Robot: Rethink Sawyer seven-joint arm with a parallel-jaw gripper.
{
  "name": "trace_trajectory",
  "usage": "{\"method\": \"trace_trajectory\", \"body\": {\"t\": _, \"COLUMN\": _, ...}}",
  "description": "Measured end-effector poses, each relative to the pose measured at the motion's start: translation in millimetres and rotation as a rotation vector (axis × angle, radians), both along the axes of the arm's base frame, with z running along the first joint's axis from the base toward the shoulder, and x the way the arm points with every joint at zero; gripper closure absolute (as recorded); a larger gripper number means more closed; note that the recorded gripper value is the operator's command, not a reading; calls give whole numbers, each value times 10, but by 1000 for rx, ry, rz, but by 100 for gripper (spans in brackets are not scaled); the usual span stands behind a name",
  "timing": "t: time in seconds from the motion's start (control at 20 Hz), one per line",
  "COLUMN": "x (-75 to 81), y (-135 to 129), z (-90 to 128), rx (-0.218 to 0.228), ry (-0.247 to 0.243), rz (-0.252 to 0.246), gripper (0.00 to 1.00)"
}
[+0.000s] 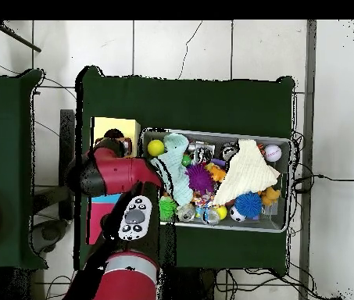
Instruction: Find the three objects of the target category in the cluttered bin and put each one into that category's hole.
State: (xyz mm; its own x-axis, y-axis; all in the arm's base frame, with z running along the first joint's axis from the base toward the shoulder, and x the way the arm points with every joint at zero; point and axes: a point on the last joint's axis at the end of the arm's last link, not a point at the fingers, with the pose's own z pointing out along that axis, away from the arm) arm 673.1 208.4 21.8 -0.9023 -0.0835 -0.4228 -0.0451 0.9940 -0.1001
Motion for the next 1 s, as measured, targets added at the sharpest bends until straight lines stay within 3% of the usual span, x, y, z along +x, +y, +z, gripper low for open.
{"method": "trace_trajectory", "body": {"t": 0.05, "x": -20, "y": 4, "z": 28, "rx": 0, "ry": 16, "rz": -2, "gripper": 100}}
{"method": "trace_trajectory", "body": {"t": 0.15, "x": -125, "y": 33, "z": 178, "rx": 0, "ry": 107, "rz": -12, "gripper": 100}}
{"method": "trace_trajectory", "body": {"t": 0.25, "x": -156, "y": 54, "z": 291, "rx": 2, "ry": 151, "rz": -17, "gripper": 100}}
{"method": "trace_trajectory", "body": {"t": 0.55, "x": -192, "y": 103, "z": 1038, "rx": 19, "ry": 321, "rz": -46, "gripper": 100}}
{"method": "trace_trajectory", "body": {"t": 0.6, "x": -234, "y": 110, "z": 1217, "rx": 21, "ry": 368, "rz": -51, "gripper": 100}}
{"method": "trace_trajectory", "body": {"t": 0.85, "x": -309, "y": 114, "z": 1549, "rx": 27, "ry": 450, "rz": -60, "gripper": 100}}
{"method": "trace_trajectory", "body": {"t": 1.0, "x": -284, "y": 58, "z": 1704, "rx": 35, "ry": 449, "rz": -67, "gripper": 100}}
